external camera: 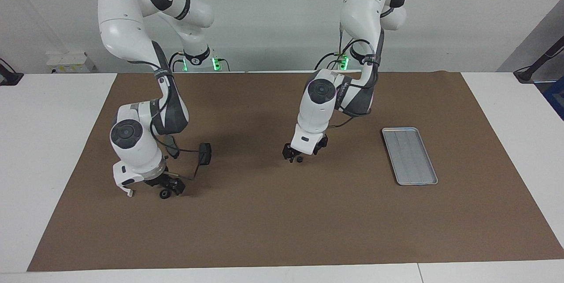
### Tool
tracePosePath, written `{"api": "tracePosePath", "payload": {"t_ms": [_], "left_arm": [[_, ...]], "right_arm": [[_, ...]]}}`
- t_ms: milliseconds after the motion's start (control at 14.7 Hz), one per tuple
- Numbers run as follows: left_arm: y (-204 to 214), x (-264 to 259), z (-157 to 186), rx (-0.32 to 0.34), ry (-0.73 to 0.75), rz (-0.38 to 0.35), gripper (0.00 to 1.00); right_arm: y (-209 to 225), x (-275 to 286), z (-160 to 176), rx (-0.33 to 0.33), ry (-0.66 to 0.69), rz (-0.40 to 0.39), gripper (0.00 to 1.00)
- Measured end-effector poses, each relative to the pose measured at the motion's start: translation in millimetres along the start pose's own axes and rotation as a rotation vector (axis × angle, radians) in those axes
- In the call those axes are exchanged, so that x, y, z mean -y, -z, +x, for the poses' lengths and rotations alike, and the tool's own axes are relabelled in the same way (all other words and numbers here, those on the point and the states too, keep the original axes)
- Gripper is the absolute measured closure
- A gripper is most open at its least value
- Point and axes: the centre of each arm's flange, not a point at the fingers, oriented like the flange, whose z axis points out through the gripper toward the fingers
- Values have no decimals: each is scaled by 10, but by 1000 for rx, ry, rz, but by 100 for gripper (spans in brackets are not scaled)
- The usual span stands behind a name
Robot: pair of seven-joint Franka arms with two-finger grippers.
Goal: Pick bearing gear from pile to tray
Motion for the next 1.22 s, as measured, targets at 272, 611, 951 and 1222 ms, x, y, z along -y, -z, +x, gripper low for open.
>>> {"api": "tracePosePath", "payload": {"t_ms": [272,611,951,1222], "left_arm": [[-207,56,-235,15,-13,21,0],[-325,192,-330,9,-10,20,1],[-286,220,-272,-31,-17,3,10],[-267,221,-240,-59,-31,2,10]], "right_arm": [[-123,-12,47,-21,14,25,0],[-107,18,50,-27,17,33,30],[-47,1,57,-34,37,30,65],[-41,-7,42,-11,39,15,65]]}}
